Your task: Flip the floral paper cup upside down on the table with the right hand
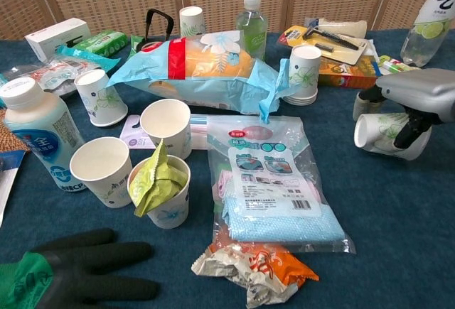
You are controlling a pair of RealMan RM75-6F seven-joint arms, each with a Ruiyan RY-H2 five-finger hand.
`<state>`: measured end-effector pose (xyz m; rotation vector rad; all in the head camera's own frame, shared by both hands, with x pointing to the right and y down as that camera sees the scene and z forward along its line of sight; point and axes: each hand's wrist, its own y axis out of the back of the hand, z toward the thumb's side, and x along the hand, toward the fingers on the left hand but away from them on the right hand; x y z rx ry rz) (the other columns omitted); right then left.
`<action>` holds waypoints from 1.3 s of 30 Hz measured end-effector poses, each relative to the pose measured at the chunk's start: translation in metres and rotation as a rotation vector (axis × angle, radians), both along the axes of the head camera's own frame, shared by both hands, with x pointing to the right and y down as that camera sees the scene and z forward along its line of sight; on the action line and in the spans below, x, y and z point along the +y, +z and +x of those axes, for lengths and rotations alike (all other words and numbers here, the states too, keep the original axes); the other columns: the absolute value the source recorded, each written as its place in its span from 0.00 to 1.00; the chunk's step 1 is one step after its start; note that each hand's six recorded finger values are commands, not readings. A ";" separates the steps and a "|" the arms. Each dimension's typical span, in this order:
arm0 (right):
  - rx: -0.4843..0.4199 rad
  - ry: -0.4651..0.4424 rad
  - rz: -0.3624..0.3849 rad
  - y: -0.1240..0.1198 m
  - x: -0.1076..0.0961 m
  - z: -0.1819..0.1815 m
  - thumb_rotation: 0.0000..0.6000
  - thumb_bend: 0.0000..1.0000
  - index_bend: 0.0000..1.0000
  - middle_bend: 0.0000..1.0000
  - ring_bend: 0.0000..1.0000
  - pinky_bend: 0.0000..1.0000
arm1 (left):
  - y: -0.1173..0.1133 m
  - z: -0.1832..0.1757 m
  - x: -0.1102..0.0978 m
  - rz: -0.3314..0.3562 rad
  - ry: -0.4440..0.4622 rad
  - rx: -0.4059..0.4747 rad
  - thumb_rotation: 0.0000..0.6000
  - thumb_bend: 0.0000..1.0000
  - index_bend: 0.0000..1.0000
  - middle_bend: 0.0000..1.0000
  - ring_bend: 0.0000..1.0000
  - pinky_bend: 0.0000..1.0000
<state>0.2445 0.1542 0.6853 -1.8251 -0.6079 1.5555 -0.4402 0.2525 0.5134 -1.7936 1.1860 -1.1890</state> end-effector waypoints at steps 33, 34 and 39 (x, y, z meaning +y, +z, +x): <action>-0.836 0.556 -0.232 0.005 -0.013 0.018 1.00 0.37 0.34 0.40 0.09 0.00 | -0.008 0.000 0.001 0.011 0.001 -0.032 1.00 0.40 0.06 0.15 0.16 0.00; -0.837 0.553 -0.235 0.006 -0.012 0.019 1.00 0.37 0.33 0.37 0.05 0.00 | -0.008 0.001 0.001 0.011 0.001 -0.033 1.00 0.40 0.06 0.15 0.16 0.00; -0.817 0.519 -0.253 0.012 -0.002 0.028 1.00 0.41 0.25 0.25 0.00 0.00 | -0.009 0.002 0.001 0.014 0.005 -0.030 1.00 0.40 0.06 0.15 0.16 0.00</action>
